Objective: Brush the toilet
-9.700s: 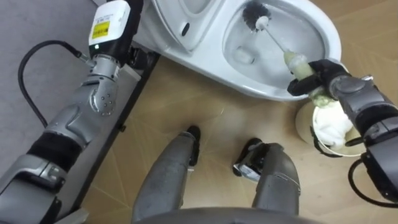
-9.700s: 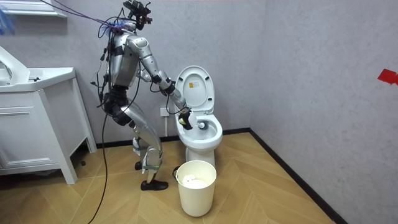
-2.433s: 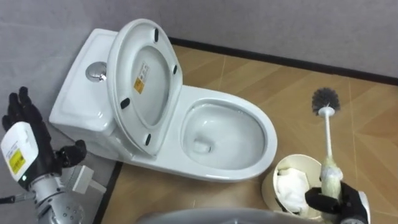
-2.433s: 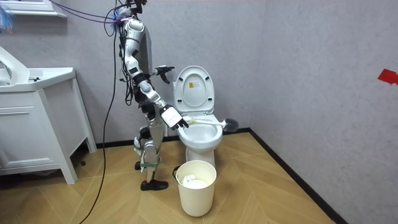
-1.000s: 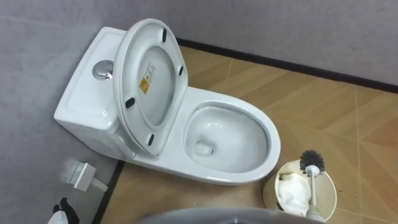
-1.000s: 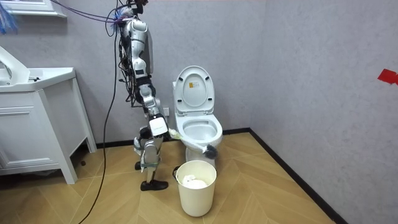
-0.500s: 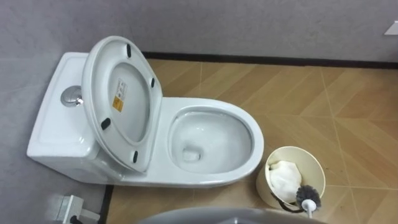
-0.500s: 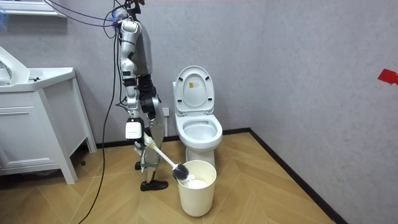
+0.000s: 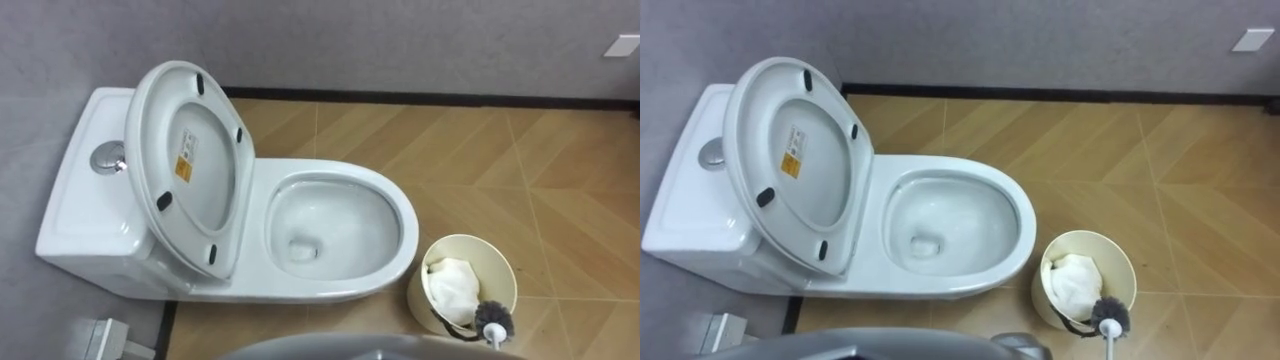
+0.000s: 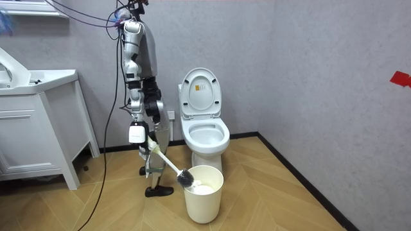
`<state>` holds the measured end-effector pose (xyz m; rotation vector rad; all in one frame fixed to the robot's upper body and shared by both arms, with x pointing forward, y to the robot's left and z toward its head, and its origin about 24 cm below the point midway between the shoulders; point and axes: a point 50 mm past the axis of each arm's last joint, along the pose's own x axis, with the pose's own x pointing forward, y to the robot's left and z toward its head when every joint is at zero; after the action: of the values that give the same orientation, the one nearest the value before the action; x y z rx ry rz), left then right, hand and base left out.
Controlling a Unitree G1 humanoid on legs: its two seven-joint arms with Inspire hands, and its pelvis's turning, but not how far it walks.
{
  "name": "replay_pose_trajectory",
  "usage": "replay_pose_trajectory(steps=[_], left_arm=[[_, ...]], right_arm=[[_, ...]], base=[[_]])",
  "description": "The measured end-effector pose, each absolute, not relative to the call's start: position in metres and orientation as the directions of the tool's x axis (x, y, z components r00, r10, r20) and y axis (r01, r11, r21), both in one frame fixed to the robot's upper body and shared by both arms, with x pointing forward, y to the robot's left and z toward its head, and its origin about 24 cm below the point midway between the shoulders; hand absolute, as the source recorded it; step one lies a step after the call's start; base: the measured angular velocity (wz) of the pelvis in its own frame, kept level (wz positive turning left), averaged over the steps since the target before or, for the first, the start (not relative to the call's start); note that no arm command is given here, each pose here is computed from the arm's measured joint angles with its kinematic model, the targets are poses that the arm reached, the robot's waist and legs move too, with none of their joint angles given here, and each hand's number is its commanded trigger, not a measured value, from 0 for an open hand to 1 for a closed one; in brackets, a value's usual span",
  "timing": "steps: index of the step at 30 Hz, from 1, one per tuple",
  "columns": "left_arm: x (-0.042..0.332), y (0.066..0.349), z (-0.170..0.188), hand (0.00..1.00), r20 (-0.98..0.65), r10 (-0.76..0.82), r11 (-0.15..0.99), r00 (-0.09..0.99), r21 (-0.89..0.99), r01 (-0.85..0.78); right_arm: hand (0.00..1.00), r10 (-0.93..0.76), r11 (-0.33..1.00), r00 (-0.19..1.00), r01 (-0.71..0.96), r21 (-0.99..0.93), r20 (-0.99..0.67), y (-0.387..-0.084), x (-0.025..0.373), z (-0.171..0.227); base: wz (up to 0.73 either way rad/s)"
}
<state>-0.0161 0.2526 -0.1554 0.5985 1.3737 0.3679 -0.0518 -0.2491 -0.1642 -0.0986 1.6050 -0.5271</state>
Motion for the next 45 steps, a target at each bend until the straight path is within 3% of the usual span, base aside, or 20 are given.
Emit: replay_pose_trajectory(steps=[20,45], left_arm=[[-0.025,0.245,-0.160,0.00,-0.859,0.498,0.845,0.117,0.511,0.155],[-0.022,0.245,-0.161,0.00,-0.864,0.491,0.853,0.113,0.503,0.140]], right_arm=[[0.00,-0.390,0.882,-0.065,0.261,-0.393,-0.918,-0.250,-0.025,-0.167],[0.00,-0.351,0.912,-0.027,0.217,-0.348,-0.936,-0.245,-0.021,-0.168]], base=[[0.01],[0.00]])
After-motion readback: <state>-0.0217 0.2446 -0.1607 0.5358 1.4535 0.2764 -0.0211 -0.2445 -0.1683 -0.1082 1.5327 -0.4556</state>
